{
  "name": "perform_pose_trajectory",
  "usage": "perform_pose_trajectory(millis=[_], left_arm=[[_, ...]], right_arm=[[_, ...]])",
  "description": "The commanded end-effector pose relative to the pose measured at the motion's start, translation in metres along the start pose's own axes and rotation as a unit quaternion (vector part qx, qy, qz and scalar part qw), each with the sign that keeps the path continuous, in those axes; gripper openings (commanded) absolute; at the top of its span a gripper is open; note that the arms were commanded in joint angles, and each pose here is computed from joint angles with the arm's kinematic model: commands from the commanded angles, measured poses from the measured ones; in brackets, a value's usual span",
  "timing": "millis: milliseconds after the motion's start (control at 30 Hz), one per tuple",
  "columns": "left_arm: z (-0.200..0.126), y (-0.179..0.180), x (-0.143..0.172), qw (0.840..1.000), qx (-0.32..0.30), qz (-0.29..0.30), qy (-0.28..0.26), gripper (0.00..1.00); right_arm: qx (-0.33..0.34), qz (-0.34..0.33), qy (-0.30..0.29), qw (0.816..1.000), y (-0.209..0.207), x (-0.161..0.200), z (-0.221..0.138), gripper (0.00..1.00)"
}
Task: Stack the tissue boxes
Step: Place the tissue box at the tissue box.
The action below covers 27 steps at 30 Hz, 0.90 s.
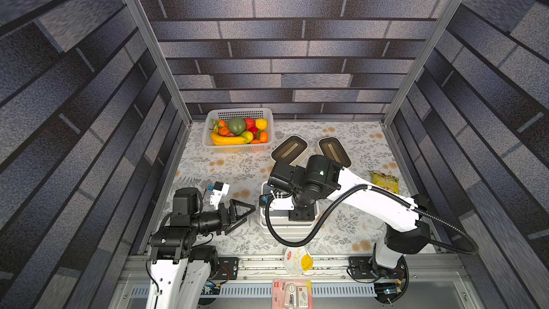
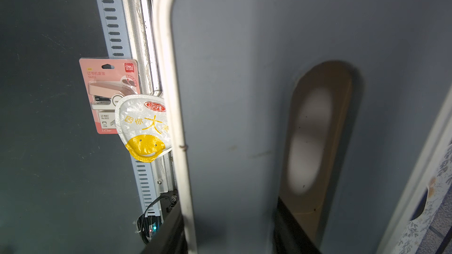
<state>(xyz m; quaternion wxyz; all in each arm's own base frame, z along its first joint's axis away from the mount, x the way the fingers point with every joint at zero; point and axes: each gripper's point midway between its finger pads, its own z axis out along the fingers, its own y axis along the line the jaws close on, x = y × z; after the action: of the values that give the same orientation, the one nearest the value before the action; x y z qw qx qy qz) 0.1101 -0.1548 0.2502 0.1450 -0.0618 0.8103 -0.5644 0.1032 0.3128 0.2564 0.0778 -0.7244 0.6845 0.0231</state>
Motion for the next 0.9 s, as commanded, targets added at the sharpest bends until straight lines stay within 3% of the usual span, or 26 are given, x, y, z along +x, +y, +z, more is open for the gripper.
perform_pose_trajectory(millis=[0,867], left_arm=[[0.0008,-0.0028,0.0019,1.000,0.012,0.017,0.007,1.00],[0.0018,-0.0009,0.0028,1.000,0.010,0.014,0.011,1.00]], right_arm=[[-0.011,0.002,0.024,1.000,0.0081,0.0110,-0.0022,0.45],[-0.021,0.006,0.027,0.999,0.0104,0.0092,0.0021,0.45]])
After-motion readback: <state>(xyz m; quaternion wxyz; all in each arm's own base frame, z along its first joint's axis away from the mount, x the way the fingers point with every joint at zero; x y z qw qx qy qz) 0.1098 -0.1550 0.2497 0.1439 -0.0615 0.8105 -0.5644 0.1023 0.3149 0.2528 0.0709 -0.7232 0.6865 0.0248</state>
